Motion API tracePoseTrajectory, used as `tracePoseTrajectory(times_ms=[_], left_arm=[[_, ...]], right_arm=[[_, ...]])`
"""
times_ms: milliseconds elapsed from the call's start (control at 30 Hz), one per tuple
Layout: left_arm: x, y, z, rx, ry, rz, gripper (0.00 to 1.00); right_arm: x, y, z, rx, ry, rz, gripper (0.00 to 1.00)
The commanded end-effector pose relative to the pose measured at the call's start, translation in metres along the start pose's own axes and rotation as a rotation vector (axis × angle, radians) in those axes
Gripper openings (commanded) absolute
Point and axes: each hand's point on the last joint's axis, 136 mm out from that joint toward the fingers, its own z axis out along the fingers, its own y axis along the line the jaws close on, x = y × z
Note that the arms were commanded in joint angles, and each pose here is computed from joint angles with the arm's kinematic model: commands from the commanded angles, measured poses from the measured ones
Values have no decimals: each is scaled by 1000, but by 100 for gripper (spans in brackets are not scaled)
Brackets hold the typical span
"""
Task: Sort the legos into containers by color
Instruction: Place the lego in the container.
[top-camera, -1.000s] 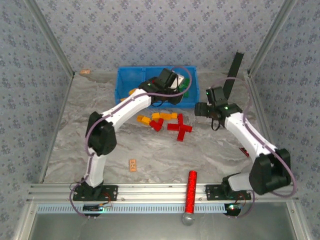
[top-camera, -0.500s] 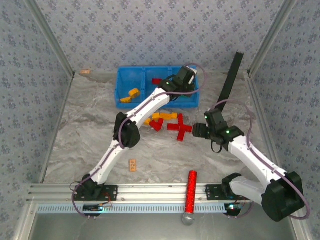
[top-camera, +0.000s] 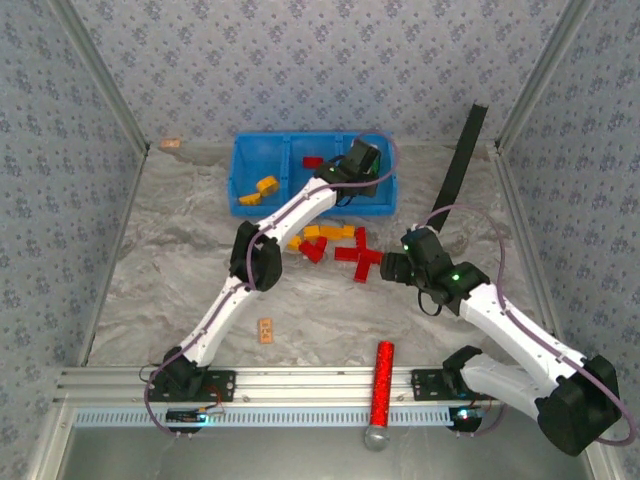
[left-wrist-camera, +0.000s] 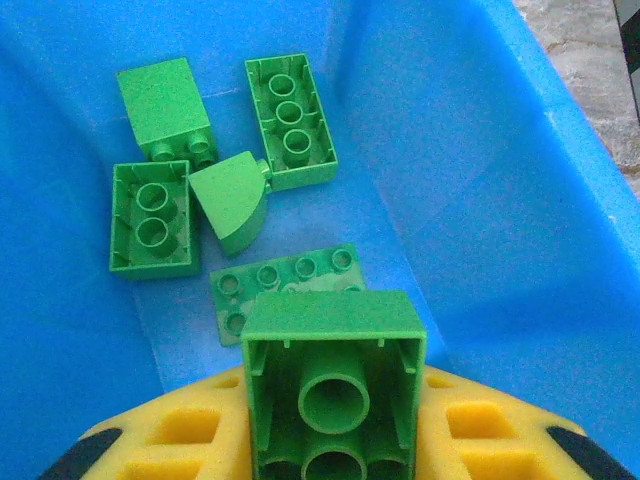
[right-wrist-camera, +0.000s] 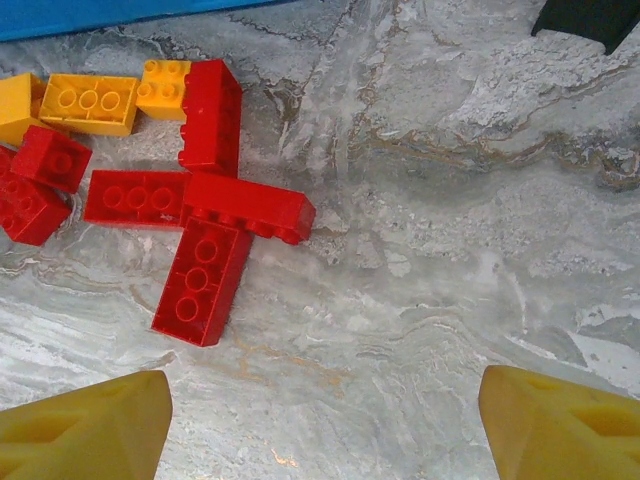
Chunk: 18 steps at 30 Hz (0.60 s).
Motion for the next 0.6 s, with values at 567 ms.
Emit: tracePoseTrajectory(times_ms=[567], left_arm=[[-14, -9, -2, 82, -26, -69, 39]], right_arm=[[17, 33, 26, -78, 54, 25, 83]])
